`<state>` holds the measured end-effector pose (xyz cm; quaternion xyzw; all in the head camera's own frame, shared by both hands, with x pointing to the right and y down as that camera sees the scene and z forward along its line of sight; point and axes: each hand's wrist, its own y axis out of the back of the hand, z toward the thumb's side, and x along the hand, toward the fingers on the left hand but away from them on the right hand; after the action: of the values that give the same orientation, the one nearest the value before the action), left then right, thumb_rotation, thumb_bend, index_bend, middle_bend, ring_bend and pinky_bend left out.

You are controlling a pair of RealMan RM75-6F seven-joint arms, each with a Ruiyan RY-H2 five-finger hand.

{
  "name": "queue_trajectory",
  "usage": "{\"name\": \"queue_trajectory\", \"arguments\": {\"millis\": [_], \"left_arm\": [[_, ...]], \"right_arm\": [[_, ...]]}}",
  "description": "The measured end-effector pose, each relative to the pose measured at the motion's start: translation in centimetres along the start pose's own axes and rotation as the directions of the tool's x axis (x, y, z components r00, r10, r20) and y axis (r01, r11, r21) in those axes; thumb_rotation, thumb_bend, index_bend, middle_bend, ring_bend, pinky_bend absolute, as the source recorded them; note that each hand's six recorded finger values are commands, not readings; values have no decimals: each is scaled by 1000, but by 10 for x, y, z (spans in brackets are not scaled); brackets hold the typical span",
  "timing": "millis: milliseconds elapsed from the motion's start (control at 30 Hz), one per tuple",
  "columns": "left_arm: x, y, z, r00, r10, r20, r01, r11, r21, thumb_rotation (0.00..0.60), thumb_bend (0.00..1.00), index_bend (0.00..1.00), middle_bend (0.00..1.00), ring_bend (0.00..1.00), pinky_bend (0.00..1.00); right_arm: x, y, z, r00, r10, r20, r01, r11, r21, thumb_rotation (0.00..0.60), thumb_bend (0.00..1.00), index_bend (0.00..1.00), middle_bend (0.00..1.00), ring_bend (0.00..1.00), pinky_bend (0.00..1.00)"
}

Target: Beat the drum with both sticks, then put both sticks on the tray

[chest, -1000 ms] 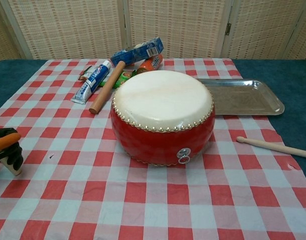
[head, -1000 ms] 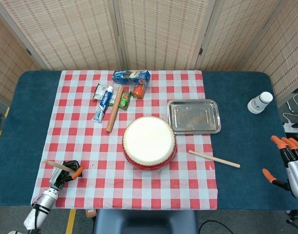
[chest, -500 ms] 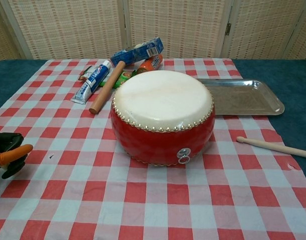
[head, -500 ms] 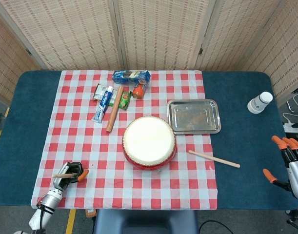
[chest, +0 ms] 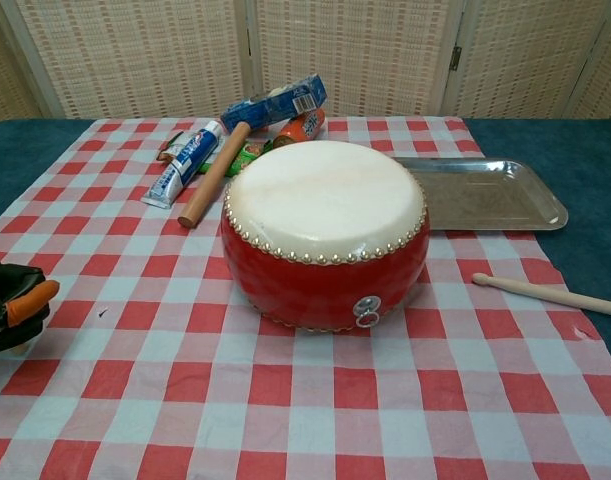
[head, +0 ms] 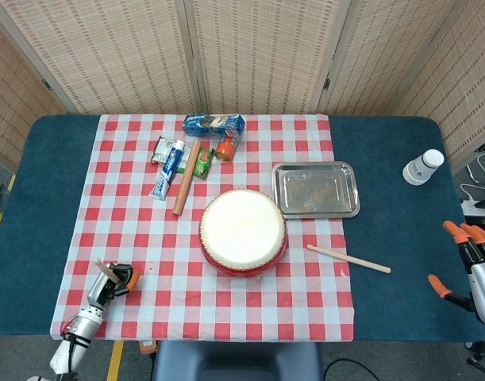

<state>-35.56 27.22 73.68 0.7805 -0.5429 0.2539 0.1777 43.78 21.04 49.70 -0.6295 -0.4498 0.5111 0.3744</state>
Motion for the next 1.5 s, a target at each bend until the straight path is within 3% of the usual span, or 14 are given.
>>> {"name": "queue_trajectory", "arguments": {"millis": [400, 567, 700, 800, 900, 1000, 1133, 1267, 1367, 1500], "left_arm": [[1, 0, 3, 1000, 0, -3, 1, 998, 64, 600, 866, 1000, 1000, 1000, 1000], [-1, 4, 8, 1000, -18, 2, 17, 984, 176, 600, 880, 1000, 1000, 1000, 1000], [-4, 8, 12, 999, -35, 4, 32, 952, 305, 600, 887, 1000, 1000, 1000, 1000], [-6, 12, 19, 999, -42, 14, 32, 907, 420, 600, 887, 1000, 1000, 1000, 1000], [-7, 18, 28, 998, -42, 36, 15, 839, 544, 600, 887, 1000, 1000, 1000, 1000], [-10, 26, 42, 996, -37, 75, -22, 749, 662, 600, 886, 1000, 1000, 1000, 1000], [-14, 36, 67, 988, -23, 153, -109, 600, 793, 600, 886, 1000, 1000, 1000, 1000], [-20, 44, 93, 972, -4, 237, -206, 478, 854, 600, 887, 1000, 1000, 1000, 1000], [-25, 49, 110, 956, 14, 293, -271, 423, 864, 600, 885, 1000, 1000, 1000, 1000], [-31, 53, 120, 949, 26, 314, -297, 408, 864, 600, 884, 1000, 1000, 1000, 1000]], "right_arm": [[1, 0, -1, 1000, 0, 5, 0, 1000, -16, 600, 163, 21, 143, 28, 154], [1, -5, -6, 998, 47, 45, -45, 998, -33, 600, 163, 36, 143, 41, 173], [0, -10, -9, 990, 111, 86, -106, 992, -63, 600, 163, 56, 152, 61, 196], [-2, -13, -12, 980, 162, 118, -152, 984, -90, 600, 163, 91, 170, 70, 207], [-6, -17, -14, 966, 215, 146, -201, 974, -107, 600, 163, 126, 181, 75, 212], [-13, -20, -15, 951, 260, 170, -241, 963, -120, 600, 163, 170, 181, 75, 212], [-25, -34, -10, 930, 317, 185, -294, 945, -143, 600, 169, 220, 181, 75, 212], [-43, -54, 2, 920, 355, 166, -336, 933, -129, 600, 194, 295, 181, 68, 212], [-55, -74, 14, 916, 374, 143, -362, 927, -101, 600, 215, 341, 181, 35, 208], [-69, -108, 31, 907, 405, 113, -400, 914, -68, 600, 281, 402, 181, 23, 194]]}}
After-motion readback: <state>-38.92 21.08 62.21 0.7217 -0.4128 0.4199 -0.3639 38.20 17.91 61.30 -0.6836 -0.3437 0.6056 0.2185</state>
